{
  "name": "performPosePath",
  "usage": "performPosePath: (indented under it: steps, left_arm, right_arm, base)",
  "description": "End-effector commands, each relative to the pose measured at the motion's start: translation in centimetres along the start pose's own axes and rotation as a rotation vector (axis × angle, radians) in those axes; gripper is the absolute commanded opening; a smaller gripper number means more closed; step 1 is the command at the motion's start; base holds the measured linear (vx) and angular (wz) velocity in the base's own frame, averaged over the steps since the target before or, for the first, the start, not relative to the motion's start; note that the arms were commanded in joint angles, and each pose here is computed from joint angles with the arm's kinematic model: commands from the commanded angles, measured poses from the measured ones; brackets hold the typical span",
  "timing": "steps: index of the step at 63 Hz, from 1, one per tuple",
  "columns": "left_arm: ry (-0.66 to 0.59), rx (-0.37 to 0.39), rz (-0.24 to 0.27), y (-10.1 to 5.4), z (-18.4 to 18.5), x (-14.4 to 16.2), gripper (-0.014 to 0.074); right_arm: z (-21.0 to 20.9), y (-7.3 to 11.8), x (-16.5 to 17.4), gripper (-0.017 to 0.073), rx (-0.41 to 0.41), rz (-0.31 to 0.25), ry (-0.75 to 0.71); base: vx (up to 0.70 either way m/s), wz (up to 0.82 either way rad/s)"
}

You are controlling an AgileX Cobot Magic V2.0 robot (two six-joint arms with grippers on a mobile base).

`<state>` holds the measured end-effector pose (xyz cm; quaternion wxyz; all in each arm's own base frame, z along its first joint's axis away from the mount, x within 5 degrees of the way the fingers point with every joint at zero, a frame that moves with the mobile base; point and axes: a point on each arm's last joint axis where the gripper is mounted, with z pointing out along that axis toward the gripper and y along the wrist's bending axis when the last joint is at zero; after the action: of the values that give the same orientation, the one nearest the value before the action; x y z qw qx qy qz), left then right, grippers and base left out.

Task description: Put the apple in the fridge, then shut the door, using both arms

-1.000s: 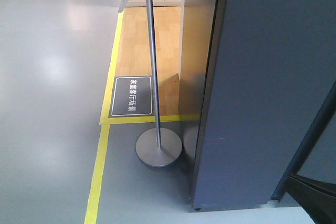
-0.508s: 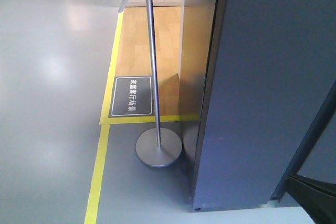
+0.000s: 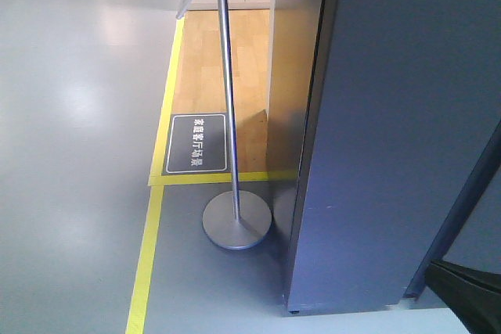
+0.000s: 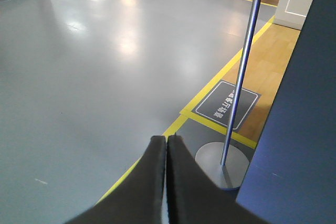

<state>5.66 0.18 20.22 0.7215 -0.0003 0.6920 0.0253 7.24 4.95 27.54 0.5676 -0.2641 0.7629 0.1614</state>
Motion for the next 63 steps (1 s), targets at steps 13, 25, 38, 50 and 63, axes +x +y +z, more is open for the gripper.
performPosePath:
  steps: [13, 25, 38, 50, 63]
  left_arm:
    - [-0.070, -0.018, 0.002, 0.1, -0.1, -0.1, -0.0006]
    - [-0.070, -0.018, 0.001, 0.1, -0.1, -0.1, -0.0006]
    - [-0.070, -0.018, 0.001, 0.1, -0.1, -0.1, -0.0006]
    - [-0.070, -0.018, 0.001, 0.1, -0.1, -0.1, -0.0006]
    - [-0.070, -0.018, 0.000, 0.1, -0.1, -0.1, -0.0006]
  right_arm:
    - [-0.2, -0.2, -1.1, -0.0004, 0.015, 0.011, -0.056]
    - [-0.3, 0.2, -1.2, -0.0004, -0.017, -0.007, -0.065]
    - [-1.2, 1.1, -1.3, -0.0004, -0.034, -0.093, -0.118]
    - [-2.0, 0.8, -0.9, -0.0004, 0.058, -0.116, -0.108]
    - [-2.0, -0.1, 2.2, -0.0004, 0.221, 0.128, -0.090]
  base:
    - [0.00, 0.00]
    - [0.00, 0.00]
    - [0.00, 0.00]
    - [0.00, 0.00]
    - [0.00, 0.00]
